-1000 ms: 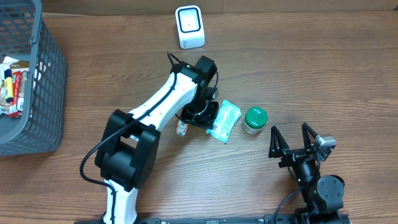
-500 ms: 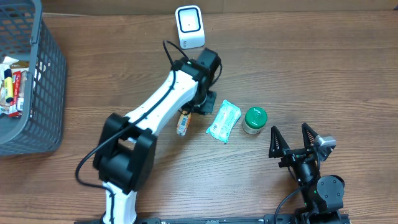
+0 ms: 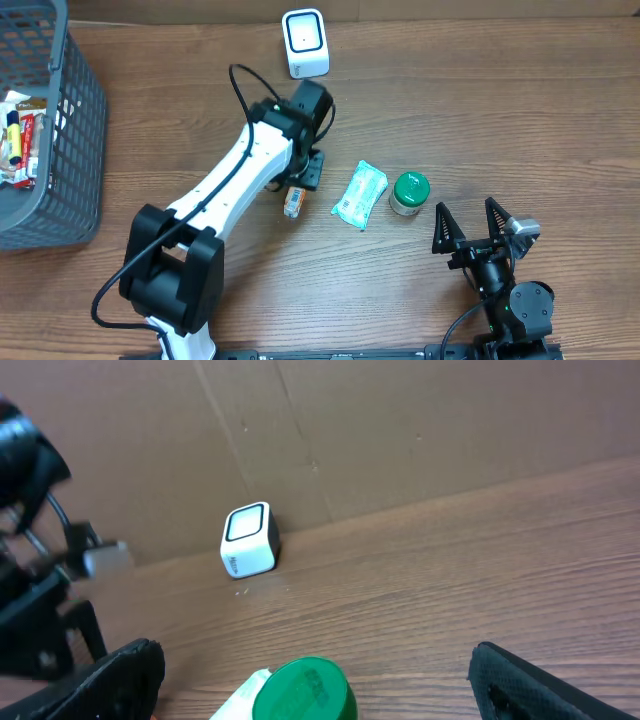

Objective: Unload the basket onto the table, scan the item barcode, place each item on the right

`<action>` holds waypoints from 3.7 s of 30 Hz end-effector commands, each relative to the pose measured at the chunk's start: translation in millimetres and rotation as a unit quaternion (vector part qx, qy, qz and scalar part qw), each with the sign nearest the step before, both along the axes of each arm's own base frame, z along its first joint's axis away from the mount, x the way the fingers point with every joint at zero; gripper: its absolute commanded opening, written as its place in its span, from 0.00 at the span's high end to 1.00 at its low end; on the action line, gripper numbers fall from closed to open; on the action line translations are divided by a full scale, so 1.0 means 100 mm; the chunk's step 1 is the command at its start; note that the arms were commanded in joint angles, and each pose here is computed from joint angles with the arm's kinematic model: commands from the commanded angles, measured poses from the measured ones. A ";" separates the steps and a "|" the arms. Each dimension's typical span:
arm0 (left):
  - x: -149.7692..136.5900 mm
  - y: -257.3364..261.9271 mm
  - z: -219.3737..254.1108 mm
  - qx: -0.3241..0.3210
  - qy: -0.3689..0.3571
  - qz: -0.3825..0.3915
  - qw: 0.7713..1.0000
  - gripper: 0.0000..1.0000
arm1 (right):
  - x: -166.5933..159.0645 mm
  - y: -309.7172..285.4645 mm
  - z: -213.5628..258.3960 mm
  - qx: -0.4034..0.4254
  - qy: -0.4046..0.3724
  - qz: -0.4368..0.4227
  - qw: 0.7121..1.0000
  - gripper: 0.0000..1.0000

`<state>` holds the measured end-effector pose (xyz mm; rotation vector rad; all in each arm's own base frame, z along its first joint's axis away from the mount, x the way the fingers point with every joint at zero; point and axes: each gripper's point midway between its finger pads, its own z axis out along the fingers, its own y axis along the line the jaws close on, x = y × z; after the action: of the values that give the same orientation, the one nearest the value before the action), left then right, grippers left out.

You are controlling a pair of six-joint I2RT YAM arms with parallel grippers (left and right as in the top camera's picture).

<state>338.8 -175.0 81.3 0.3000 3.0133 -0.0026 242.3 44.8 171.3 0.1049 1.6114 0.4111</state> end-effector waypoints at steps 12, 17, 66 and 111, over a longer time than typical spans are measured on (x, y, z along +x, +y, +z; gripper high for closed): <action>-0.18 0.04 -0.71 -0.011 0.000 0.008 1.000 0.68 | 0.01 -0.04 -0.02 0.000 -0.001 -0.010 1.000 0.00; -0.24 -0.21 -0.70 -0.065 0.014 0.027 0.997 0.82 | 0.01 -0.04 -0.02 0.000 -0.001 -0.010 1.000 0.00; 1.31 2.52 3.57 0.127 -0.456 0.203 0.857 0.00 | 0.01 -0.04 -0.02 0.000 -0.001 -0.010 1.000 0.00; 0.76 5.46 -0.62 0.035 -0.045 0.342 0.938 0.16 | 0.01 -0.04 -0.02 0.000 -0.001 -0.010 1.000 0.00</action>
<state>417.4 379.5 43.5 -0.7324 2.8195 0.2844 242.3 44.7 171.2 0.1049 1.6117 0.4104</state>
